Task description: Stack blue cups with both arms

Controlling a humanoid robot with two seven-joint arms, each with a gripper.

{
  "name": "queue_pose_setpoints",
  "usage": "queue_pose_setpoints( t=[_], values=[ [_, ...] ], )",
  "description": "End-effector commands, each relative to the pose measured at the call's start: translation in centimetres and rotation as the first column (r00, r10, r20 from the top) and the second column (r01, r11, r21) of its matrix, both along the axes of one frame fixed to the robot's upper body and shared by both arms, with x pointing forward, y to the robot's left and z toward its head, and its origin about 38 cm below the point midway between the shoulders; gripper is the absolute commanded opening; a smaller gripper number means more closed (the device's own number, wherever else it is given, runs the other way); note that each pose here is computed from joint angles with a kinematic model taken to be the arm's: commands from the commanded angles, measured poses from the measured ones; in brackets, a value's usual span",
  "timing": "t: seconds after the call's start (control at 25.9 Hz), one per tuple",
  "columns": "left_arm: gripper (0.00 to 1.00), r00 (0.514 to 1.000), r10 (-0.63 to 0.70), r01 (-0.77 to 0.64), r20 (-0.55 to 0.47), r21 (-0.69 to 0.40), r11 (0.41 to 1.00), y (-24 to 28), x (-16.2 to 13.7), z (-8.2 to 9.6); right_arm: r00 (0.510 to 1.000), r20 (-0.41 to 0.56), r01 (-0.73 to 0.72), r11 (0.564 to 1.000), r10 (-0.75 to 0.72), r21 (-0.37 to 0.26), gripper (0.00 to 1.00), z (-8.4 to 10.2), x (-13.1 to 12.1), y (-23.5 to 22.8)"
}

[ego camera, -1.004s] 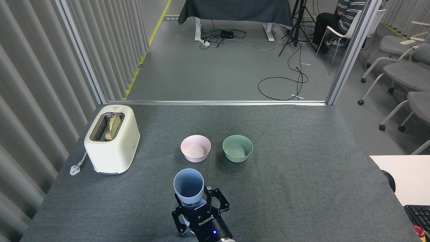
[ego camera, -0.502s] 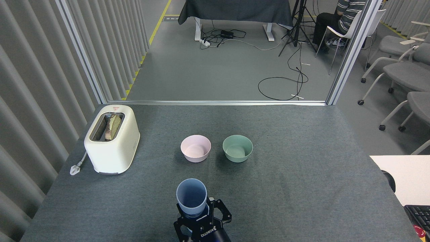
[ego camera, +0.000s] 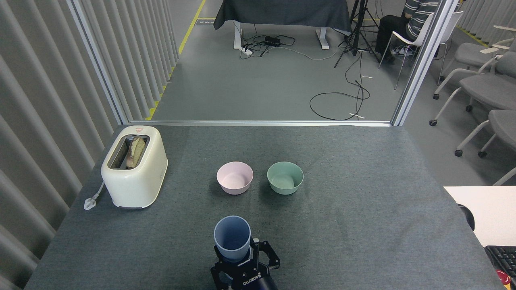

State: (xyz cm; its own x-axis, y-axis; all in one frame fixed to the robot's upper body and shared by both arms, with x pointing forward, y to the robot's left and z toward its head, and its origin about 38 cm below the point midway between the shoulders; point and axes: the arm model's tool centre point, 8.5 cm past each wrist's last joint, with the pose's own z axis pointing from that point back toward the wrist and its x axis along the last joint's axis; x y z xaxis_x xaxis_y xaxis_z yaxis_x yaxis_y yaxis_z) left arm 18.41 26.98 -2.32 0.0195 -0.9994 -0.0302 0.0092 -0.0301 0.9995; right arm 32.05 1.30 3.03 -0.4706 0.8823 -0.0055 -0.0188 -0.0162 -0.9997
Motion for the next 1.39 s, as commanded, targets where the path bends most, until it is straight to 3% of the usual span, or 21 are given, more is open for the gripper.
queue_pose_setpoints(
  t=[0.0,0.12,0.23,0.46,0.58,0.66,0.73,0.81,0.97,1.08,1.2,1.35],
  values=[
    [1.0,1.0,0.004,-0.004,-0.001,0.004,1.0,0.2,-0.1,0.0,1.0,-0.013,0.006,1.0,-0.006,0.002,0.99,-0.5,-0.4,-0.2],
    [1.0,1.0,0.004,-0.004,-0.001,0.004,1.0,0.2,-0.1,0.0,1.0,0.009,0.005,0.999,-0.005,0.032,1.0,-0.2,-0.6,-0.2],
    [1.0,1.0,0.005,-0.005,0.0,0.004,1.0,0.3,-0.1,0.0,0.997,0.071,0.006,0.994,-0.014,0.105,1.0,1.0,-0.6,-0.2],
    [1.0,1.0,0.003,-0.003,-0.002,0.002,1.0,0.2,-0.1,0.0,0.968,0.227,0.039,0.957,-0.107,0.287,1.0,7.3,0.9,-2.0],
    [1.0,1.0,0.003,-0.003,0.001,0.002,1.0,0.2,0.0,0.0,0.943,0.242,0.145,0.937,-0.228,0.319,1.0,8.3,2.3,-6.7],
    [1.0,1.0,0.001,-0.001,0.004,0.001,1.0,0.1,0.1,0.1,0.928,0.233,0.224,0.935,-0.291,0.276,1.0,6.9,2.8,-11.6],
    [1.0,1.0,-0.002,0.002,0.007,-0.003,1.0,0.0,0.1,0.2,0.934,0.187,0.268,0.944,-0.304,0.193,1.0,3.6,1.1,-16.3],
    [1.0,1.0,-0.002,0.002,0.013,-0.002,1.0,0.0,0.4,0.3,0.944,0.119,0.293,0.947,-0.308,0.128,1.0,0.1,-2.3,-20.2],
    [1.0,1.0,-0.008,0.009,0.019,-0.007,1.0,-0.2,0.5,0.4,0.922,0.059,0.375,0.921,-0.382,0.106,1.0,-3.9,-9.2,-23.8],
    [1.0,1.0,-0.019,0.019,0.014,-0.013,1.0,-0.5,0.4,0.3,0.916,0.003,0.4,0.912,-0.402,0.088,1.0,-5.7,-12.6,-24.1],
    [1.0,1.0,-0.02,0.02,0.023,-0.015,1.0,-0.6,0.8,0.5,0.911,-0.022,0.411,0.907,-0.411,0.088,1.0,-7.0,-13.8,-23.8],
    [1.0,0.999,-0.02,0.021,0.031,-0.011,1.0,-0.5,1.3,0.6,0.911,-0.034,0.412,0.907,-0.411,0.084,1.0,-7.3,-14.4,-23.9]
  ],
)
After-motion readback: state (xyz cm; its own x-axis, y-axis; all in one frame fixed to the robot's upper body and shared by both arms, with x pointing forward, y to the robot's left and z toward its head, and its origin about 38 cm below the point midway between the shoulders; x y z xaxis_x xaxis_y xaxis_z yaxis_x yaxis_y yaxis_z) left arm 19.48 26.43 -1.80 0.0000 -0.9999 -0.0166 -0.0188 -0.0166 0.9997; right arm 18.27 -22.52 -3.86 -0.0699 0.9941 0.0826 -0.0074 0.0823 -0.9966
